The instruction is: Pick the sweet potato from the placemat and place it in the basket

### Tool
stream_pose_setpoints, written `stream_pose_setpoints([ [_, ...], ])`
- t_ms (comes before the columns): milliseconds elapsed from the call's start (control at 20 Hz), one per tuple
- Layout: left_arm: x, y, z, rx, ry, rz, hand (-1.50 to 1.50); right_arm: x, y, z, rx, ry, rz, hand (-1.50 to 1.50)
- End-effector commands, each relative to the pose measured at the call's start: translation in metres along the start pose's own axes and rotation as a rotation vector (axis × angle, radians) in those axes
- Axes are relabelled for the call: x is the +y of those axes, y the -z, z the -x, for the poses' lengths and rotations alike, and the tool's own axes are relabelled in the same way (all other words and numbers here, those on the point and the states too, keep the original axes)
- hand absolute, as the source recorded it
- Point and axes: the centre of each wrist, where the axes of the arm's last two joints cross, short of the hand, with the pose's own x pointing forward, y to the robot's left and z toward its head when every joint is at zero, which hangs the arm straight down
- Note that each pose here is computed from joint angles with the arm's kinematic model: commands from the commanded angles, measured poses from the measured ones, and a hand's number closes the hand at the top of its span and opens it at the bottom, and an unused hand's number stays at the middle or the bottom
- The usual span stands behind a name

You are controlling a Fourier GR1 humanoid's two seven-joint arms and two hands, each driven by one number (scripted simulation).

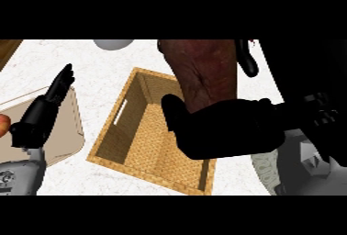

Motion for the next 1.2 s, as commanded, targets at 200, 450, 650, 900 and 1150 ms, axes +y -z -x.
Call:
stream_pose_setpoints([
  [200,0.010,0.000,0.002,0.009,-0.004,0.018,0.00,0.041,0.022,-0.014,0.267,-0.078,-0.152,1.50],
  [450,0.002,0.005,0.005,0.010,0.001,-0.026,0.00,0.049,0.031,-0.009,0.292,-0.318,-0.197,1.50],
  [650,0.007,0.003,0.009,0.014,-0.001,-0.028,0.00,0.049,0.038,-0.012,0.290,-0.418,-0.196,1.50],
  [900,0.015,0.007,0.009,0.006,0.006,-0.041,0.00,0.055,0.041,-0.010,0.284,-0.384,-0.296,-1.50],
  [1150,-0.002,0.004,0.000,0.021,-0.004,-0.018,0.00,0.060,0.031,-0.009,0.277,-0.277,-0.347,-1.50],
])
